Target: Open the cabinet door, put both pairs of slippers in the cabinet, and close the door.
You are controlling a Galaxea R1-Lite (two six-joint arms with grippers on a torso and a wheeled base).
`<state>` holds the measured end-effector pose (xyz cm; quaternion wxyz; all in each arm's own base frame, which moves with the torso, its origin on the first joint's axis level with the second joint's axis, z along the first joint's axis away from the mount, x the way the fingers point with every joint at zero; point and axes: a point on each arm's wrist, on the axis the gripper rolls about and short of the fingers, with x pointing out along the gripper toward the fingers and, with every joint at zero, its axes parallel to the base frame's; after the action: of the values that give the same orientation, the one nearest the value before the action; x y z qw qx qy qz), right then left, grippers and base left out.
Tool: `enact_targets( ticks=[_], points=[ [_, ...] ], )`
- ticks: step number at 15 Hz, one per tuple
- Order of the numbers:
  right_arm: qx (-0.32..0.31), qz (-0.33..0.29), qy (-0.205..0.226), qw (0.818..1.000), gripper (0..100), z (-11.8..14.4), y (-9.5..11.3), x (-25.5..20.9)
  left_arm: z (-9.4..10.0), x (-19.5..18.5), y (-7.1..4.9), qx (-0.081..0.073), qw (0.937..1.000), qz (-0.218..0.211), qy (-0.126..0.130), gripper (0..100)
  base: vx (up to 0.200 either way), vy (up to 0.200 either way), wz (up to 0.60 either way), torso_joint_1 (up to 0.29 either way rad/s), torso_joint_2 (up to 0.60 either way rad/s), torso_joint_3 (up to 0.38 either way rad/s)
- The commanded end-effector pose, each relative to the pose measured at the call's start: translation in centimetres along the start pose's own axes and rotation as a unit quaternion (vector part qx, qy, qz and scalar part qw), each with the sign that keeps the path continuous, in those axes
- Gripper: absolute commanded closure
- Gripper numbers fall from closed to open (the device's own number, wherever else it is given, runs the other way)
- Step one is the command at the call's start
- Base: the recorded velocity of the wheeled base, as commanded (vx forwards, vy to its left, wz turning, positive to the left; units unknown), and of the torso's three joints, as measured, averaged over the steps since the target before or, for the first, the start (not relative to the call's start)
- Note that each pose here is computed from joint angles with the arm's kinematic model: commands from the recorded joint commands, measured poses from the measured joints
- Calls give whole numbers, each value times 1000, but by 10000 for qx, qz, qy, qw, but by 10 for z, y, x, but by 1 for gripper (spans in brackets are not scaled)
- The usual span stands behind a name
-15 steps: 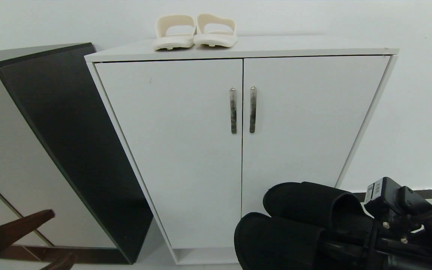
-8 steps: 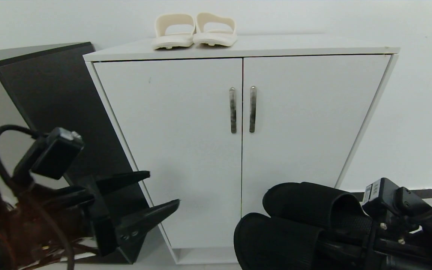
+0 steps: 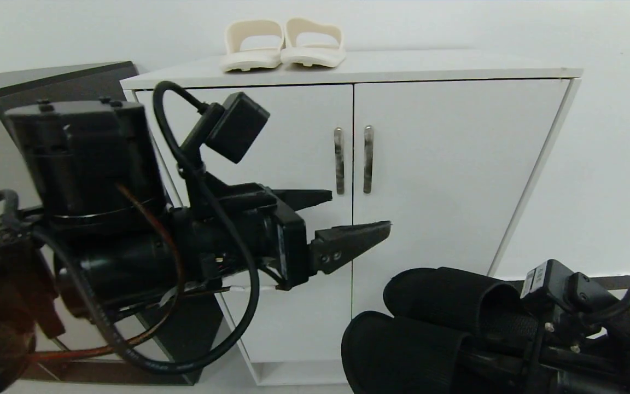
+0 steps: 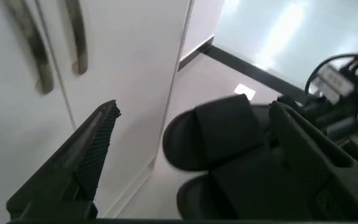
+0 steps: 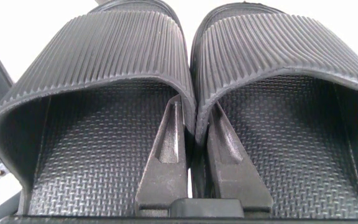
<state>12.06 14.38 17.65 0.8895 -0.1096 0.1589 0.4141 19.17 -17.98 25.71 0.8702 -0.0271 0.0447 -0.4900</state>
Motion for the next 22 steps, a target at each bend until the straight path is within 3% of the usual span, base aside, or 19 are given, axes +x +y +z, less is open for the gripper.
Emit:
enact_targets(
  ticks=[1, 3, 6, 7, 9, 13, 17, 22],
  points=[
    [-6, 8, 34, 10000, 100, 1, 0, 4, 2, 35, 4, -148, 9996, -170, 171, 0, 0, 0, 0, 0, 0, 0],
    [2, 6, 11, 10000, 100, 1, 0, 2, 6, 52, 4, -214, 9989, -393, 165, 0, 0, 0, 0, 0, 0, 0],
    [3, 3, -35, 10000, 100, 2, 0, 0, 20, 60, 4, -623, 9950, -787, 21, 0, 0, 0, 0, 0, 0, 0],
    [-5, 4, -27, 10000, 100, 2, 0, 0, 24, 61, 8, -838, 9920, -949, -5, 0, 0, 0, 0, 0, 0, 0],
    [-5, 4, -27, 10000, 100, 2, 0, 0, 26, 65, 13, -842, 9931, -817, -49, 0, 0, 0, 0, 0, 0, 0],
    [-5, 4, -27, 10000, 100, 2, 0, 0, 24, 70, 23, -607, 9976, -326, -108, 0, 0, 0, 0, 0, 0, 0],
    [-6, 14, 10, 10000, 100, 0, 0, 1, 25, 69, 41, -613, 9979, 44, -178, 0, 0, 0, 0, 0, 0, 0],
    [-6, 15, 33, 10000, 100, 0, 0, 2, 24, 76, 54, -620, 9977, 181, -192, 0, 0, 0, 0, 0, 0, 0]
  ],
)
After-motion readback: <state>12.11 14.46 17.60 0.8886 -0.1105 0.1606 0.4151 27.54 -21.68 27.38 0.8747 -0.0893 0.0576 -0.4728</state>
